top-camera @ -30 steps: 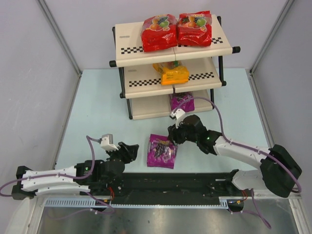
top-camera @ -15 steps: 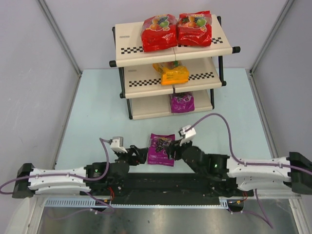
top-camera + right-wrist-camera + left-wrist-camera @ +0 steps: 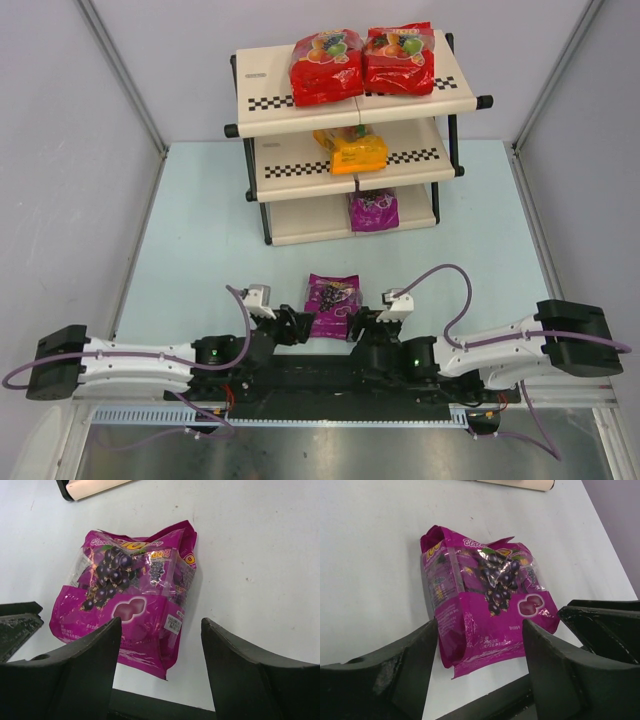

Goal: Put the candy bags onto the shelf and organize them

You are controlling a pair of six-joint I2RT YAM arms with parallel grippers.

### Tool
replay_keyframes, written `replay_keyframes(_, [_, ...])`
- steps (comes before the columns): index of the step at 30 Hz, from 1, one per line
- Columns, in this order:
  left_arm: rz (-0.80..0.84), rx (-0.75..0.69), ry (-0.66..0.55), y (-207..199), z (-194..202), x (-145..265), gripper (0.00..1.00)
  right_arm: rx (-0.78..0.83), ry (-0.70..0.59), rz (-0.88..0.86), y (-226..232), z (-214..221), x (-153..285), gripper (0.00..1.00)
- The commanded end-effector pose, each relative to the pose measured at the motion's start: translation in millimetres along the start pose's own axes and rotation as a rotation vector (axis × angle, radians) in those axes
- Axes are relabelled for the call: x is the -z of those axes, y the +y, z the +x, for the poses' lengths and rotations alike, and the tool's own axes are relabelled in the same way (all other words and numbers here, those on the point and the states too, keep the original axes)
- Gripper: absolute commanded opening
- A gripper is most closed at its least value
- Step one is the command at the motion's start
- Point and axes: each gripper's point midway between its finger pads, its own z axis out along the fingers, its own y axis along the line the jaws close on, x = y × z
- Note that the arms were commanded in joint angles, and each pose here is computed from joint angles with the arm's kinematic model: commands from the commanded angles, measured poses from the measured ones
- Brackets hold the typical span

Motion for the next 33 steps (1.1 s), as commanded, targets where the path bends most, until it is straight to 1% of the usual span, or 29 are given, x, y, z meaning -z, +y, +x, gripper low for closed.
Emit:
replay_keyframes(1, [0.039,0.046,0.005,-8,4,-2,0.71,-0.09,-0.064,0.022,2,-8,-6,0.69])
replay_keyframes(8, [0.053,0.018,0.069,-10,21,-3,0.66,-0.082,-0.004,-0.036,23,9,-10,0.71])
replay_keyframes(11, [0.058,0.02,0.077,-10,25,-3,0.63,-0.081,0.02,-0.04,25,17,-14,0.68])
replay_keyframes(17, [0.049,0.045,0.093,-4,32,-3,0.59,-0.104,0.04,-0.025,21,19,-16,0.63])
replay_keyframes(19, [0.065,0.059,0.095,-5,33,-2,0.55,-0.108,0.055,-0.012,17,21,-18,0.59])
replay_keyframes(20, [0.068,0.06,0.095,-6,34,-3,0.53,-0.104,0.063,-0.009,16,23,-20,0.54])
replay_keyframes(21, [0.081,0.07,0.091,-10,32,-3,0.5,-0.101,0.066,-0.013,17,24,-19,0.39])
replay_keyframes(22, [0.086,0.057,0.097,-12,34,-4,0.4,-0.107,0.065,-0.021,19,23,-20,0.29])
replay_keyframes(23, [0.094,0.058,0.095,-15,33,-4,0.34,-0.073,0.058,-0.03,20,21,-19,0.01])
replay_keyframes(24, [0.096,0.05,0.095,-17,33,-5,0.11,-0.076,0.046,-0.042,24,16,-19,0.0])
replay_keyframes(25, [0.098,0.051,0.087,-22,29,-6,0.0,-0.067,0.024,-0.039,23,10,-19,0.0])
replay_keyframes(26, [0.087,0.035,0.089,-21,28,-6,0.0,-0.057,0.009,-0.045,24,4,-19,0.0])
replay_keyframes(27, [0.089,0.022,0.079,-24,23,-6,0.0,-0.001,-0.014,-0.057,26,-5,-19,0.0])
replay_keyframes(29, [0.09,0.034,0.032,-32,6,-7,0.0,0.022,-0.048,-0.087,33,-25,-16,0.0])
replay_keyframes(30, [0.089,0.013,0.011,-33,-1,-7,0.0,0.07,-0.074,-0.093,34,-37,-19,0.0])
replay_keyframes(32, [0.09,0.031,-0.053,-39,-24,-8,0.0,0.096,-0.083,-0.135,40,-52,-21,0.0])
replay_keyframes(33, [0.092,0.008,-0.071,-41,-33,-10,0.0,0.079,-0.099,-0.159,45,-62,-24,0.0])
